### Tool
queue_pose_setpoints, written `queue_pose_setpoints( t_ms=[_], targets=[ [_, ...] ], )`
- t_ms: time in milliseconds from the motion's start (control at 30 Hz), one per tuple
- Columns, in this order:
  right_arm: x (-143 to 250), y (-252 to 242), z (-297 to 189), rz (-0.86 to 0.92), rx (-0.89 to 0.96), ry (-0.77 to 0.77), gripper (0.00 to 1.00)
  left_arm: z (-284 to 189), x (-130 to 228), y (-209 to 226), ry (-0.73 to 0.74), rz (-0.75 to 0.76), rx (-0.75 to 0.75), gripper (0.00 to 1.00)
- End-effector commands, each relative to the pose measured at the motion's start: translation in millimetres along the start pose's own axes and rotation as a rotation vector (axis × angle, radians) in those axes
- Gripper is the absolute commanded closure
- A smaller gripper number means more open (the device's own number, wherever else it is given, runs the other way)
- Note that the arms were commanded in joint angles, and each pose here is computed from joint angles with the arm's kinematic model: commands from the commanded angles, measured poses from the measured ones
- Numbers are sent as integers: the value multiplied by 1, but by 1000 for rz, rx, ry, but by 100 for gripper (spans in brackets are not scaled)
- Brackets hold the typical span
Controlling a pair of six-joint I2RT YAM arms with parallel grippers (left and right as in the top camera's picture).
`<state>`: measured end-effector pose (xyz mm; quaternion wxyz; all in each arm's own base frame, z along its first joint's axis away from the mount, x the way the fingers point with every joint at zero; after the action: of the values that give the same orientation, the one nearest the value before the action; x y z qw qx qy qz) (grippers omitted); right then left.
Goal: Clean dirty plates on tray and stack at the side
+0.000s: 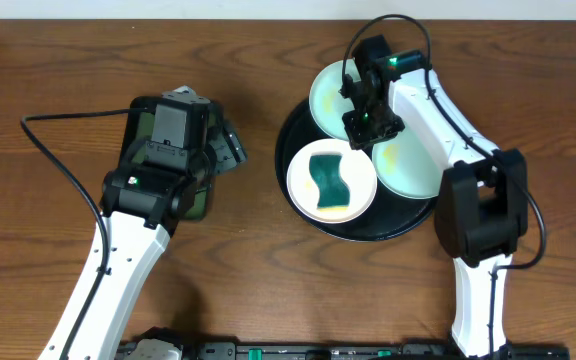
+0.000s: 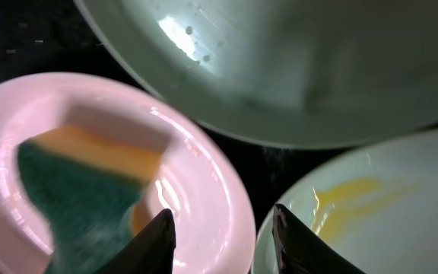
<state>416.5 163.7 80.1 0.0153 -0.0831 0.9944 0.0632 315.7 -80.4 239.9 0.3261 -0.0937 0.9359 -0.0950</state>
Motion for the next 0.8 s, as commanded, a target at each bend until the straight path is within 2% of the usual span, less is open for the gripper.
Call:
queue_pose_setpoints(
  t_ms=[0,300,767],
  targets=[
    [0,4,15,-46,5,25,61,2,1,3,7,7,-12,23],
    [1,4,28,-79,8,49,64,10,5,2,33,5,-15,23],
    [-2,-3,29,-78,50,38,66,29,29,-28,217,-1,189,24]
  ],
)
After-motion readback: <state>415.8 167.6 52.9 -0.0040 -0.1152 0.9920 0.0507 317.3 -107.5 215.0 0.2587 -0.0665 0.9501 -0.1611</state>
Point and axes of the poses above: each gripper's point midway between its finger pads, its own z axis out along the fingers, its own y axis along the line the jaws close on, x = y × z, the point moved 3 cm from there along -z, back along the fingers, and after that the axes turned 11 degrees about z, right-handed, at the moved point
